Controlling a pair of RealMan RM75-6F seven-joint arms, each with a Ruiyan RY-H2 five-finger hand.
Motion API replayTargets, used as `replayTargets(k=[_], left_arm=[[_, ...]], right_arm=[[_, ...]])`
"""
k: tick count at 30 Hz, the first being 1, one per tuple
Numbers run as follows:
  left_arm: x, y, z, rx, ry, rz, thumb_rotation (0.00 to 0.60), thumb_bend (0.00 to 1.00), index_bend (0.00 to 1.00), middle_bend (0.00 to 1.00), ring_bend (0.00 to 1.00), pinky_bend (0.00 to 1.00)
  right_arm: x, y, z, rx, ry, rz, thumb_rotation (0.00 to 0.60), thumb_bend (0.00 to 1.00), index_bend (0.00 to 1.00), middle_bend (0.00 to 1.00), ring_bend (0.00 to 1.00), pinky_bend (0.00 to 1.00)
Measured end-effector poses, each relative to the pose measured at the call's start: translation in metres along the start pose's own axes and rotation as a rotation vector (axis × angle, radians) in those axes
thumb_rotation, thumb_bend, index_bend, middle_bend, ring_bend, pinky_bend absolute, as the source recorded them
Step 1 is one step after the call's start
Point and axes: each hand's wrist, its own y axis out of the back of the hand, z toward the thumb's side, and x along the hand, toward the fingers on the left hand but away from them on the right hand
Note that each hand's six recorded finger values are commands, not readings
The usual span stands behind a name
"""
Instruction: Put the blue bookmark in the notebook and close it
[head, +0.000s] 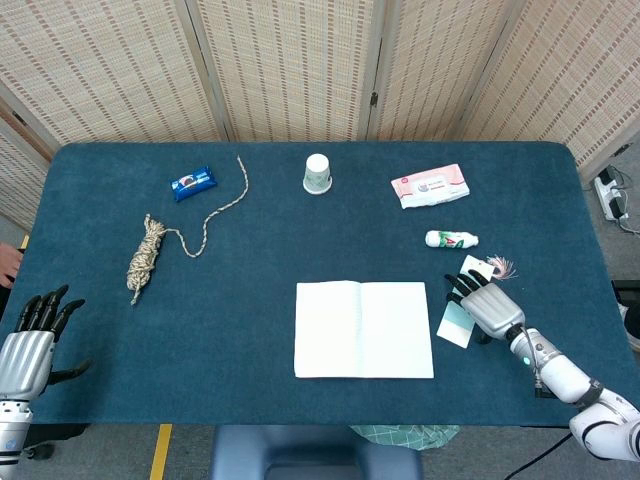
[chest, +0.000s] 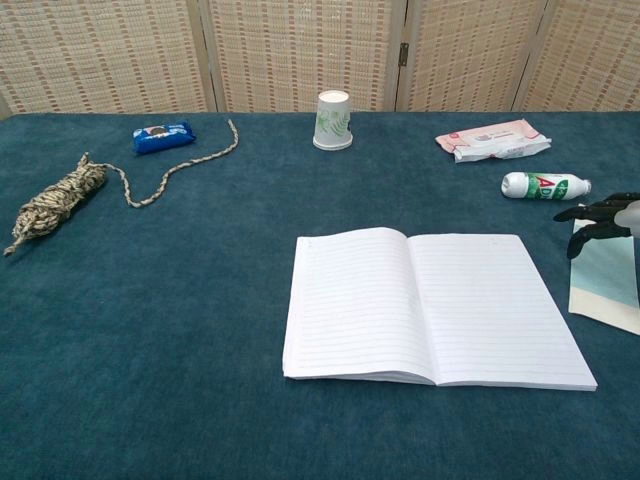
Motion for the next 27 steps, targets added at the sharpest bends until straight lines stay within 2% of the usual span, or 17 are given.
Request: replayTargets(k=[21,27], left_arm=[[-0.001,0.002,0.000,-0.006,-0.001,0.003,0.600,0.17,0.20,0.06,0.00,0.00],[-0.001,0.002,0.000,-0.006,0.000,0.003,0.600,0.17,0.20,0.06,0.00,0.00]], right_arm=[[-0.007,-0.001,0.011,0.005,0.016,0.017,0.600,0.15,0.26,0.00,0.00,0.00],[-0.009,-0.002,0.011,0.011,0.009,0.008,0.600,0.15,0.36,0.00,0.00,0.00]])
